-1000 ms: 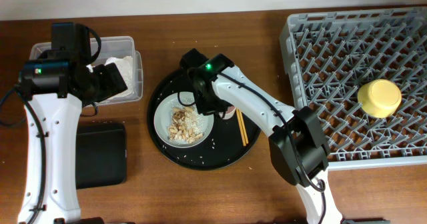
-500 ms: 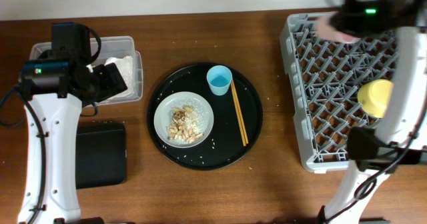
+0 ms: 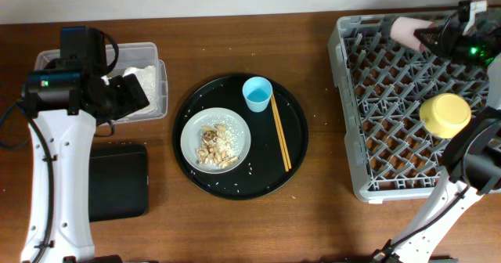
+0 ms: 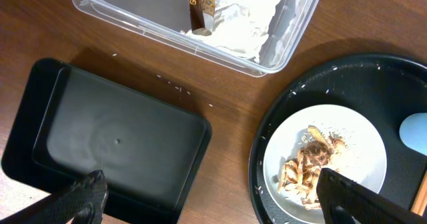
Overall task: Sort waste into correct bins and load items into the dishwasher rack
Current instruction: 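Carry the pink cup to the rack's back and set it down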
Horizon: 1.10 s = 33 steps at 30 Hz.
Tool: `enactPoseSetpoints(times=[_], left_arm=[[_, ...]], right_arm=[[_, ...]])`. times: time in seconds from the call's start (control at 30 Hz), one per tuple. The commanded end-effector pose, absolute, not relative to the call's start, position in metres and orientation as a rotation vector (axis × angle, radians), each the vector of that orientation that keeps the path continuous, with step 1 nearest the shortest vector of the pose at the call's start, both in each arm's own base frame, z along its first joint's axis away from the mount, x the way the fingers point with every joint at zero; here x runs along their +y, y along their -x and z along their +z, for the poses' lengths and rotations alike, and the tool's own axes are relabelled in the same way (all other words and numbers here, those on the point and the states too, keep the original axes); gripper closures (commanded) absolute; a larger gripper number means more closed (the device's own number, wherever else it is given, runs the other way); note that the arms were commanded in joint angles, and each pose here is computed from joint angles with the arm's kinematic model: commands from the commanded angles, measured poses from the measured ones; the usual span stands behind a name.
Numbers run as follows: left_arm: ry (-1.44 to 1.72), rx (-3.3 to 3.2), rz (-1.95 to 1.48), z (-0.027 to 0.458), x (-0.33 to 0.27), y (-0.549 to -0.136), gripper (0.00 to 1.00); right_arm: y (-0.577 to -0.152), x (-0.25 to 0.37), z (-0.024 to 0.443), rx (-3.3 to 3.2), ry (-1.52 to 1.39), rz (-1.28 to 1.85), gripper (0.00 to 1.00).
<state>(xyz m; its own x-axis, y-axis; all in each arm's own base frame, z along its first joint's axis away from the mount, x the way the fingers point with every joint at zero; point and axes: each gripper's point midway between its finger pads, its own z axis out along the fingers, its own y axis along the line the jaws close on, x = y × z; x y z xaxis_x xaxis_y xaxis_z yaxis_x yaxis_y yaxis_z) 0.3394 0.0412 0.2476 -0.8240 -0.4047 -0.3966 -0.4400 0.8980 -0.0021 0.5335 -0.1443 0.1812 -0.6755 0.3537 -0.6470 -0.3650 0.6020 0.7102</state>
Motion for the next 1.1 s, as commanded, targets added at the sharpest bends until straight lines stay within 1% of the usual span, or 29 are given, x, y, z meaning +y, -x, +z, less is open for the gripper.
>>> enactPoseSetpoints(times=[0.0,0.03,0.1,0.33,0.43,0.47,0.5,0.57,0.6,0.63,0.77,1.07], left_arm=[[0.603,2.672,0.144,0.248,0.043,-0.338,0.01],[0.603,2.672,0.144,0.248,0.043,-0.338,0.01],[0.603,2.672,0.144,0.248,0.043,-0.339,0.01],[0.603,2.672,0.144,0.248,0.043,-0.338,0.01],[0.603,2.672,0.144,0.248,0.043,-0.338,0.01],[0.603,2.672,0.144,0.248,0.043,-0.338,0.01],[0.603,2.672,0.144,0.248,0.043,-0.338,0.01],[0.603,2.672,0.144,0.248,0.043,-0.338,0.01],[0.603,2.672,0.144,0.248,0.043,-0.338,0.01],[0.603,2.672,0.144,0.248,0.043,-0.338,0.01],[0.603,2.672,0.144,0.248,0.043,-0.338,0.01],[0.603,2.672,0.144,0.248,0.043,-0.339,0.01]], right_arm=[[-0.528,-0.144,0.177,2.009,-0.012,1.171,0.96],[-0.530,-0.153,0.159,2.106,-0.145,1.123,0.96],[-0.526,-0.161,0.141,2.202,-0.257,1.064,0.96],[-0.502,-0.192,0.136,2.217,-0.404,1.082,0.96],[-0.497,-0.193,0.135,2.225,-0.433,1.098,0.94],[-0.497,-0.191,0.138,2.211,-0.408,1.110,0.96],[-0.499,-0.185,0.148,2.156,-0.325,1.151,0.96],[-0.501,-0.169,0.188,1.938,-0.131,1.304,0.96],[-0.502,-0.163,0.202,1.857,-0.058,1.350,0.96],[-0.506,-0.157,0.207,1.833,-0.007,1.351,0.96],[-0.525,-0.151,0.168,2.052,-0.074,1.154,0.96],[-0.516,-0.163,0.130,2.228,-0.213,1.042,0.96]])
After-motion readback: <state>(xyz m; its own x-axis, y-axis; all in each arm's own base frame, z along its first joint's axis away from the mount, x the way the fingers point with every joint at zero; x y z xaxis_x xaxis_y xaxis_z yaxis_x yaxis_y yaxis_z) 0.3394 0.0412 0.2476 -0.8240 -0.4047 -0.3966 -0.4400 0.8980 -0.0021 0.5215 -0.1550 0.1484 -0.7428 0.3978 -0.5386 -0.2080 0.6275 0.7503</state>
